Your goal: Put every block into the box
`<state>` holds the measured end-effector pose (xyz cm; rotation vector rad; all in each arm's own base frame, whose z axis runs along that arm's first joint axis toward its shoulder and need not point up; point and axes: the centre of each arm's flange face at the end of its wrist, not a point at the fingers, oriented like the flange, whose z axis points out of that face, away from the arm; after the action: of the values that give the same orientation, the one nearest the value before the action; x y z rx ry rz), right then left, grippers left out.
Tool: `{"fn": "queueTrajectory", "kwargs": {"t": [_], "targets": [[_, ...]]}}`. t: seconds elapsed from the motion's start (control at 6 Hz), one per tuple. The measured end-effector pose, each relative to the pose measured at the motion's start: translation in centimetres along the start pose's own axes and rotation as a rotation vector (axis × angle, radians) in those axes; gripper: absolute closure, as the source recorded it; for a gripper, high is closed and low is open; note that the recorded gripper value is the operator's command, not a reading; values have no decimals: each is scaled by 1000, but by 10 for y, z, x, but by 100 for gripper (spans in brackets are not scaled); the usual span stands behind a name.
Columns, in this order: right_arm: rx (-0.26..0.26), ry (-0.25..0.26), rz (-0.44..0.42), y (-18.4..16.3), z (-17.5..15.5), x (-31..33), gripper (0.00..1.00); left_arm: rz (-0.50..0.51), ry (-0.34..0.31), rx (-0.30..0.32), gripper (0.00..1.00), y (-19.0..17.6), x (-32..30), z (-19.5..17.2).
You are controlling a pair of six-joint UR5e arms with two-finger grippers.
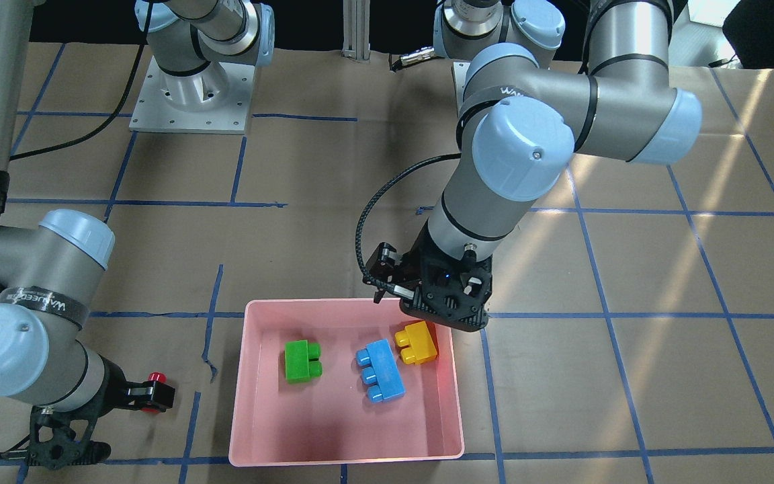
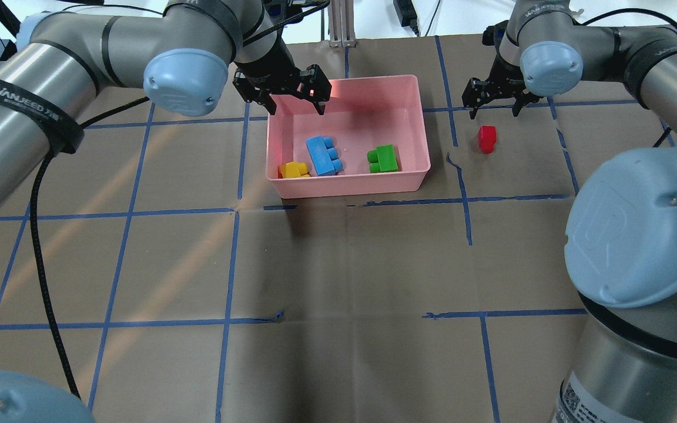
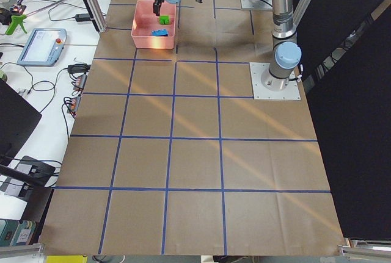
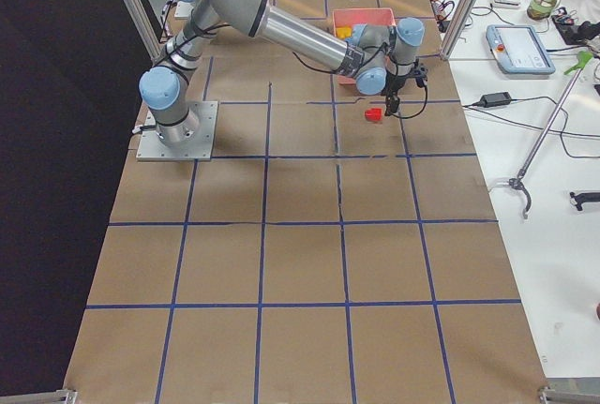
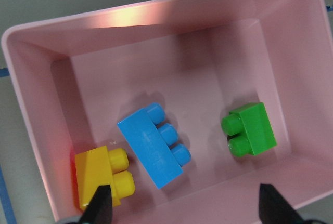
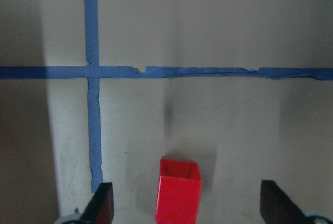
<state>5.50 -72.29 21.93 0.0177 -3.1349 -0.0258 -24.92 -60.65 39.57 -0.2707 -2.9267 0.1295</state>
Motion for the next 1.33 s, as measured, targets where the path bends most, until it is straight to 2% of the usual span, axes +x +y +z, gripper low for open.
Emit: {"fn": "queueTrajectory", "kwargs": {"t": [0.17,0.33,0.67,0.83,1.0,1.17,1.33], "targets": [[-27,-2,4,6,15,0,15,-31,-21,-35,0,21,-12,-37],[-42,-3,9,10,23,0,44,-61,-43,-72,0,45,-24,-71],[-58,-6,19,12,31,-1,82,-90,-101,-138,0,87,-34,-111],[-62,-7,21,12,34,-1,86,-95,-149,-186,0,101,-40,-112],[-54,-7,20,11,29,0,85,-100,-169,-213,0,109,-43,-110],[-25,-3,19,7,9,1,85,-115,-171,-211,0,114,-50,-113],[17,-1,19,6,-28,1,85,-138,-171,-198,0,116,-61,-120]]}}
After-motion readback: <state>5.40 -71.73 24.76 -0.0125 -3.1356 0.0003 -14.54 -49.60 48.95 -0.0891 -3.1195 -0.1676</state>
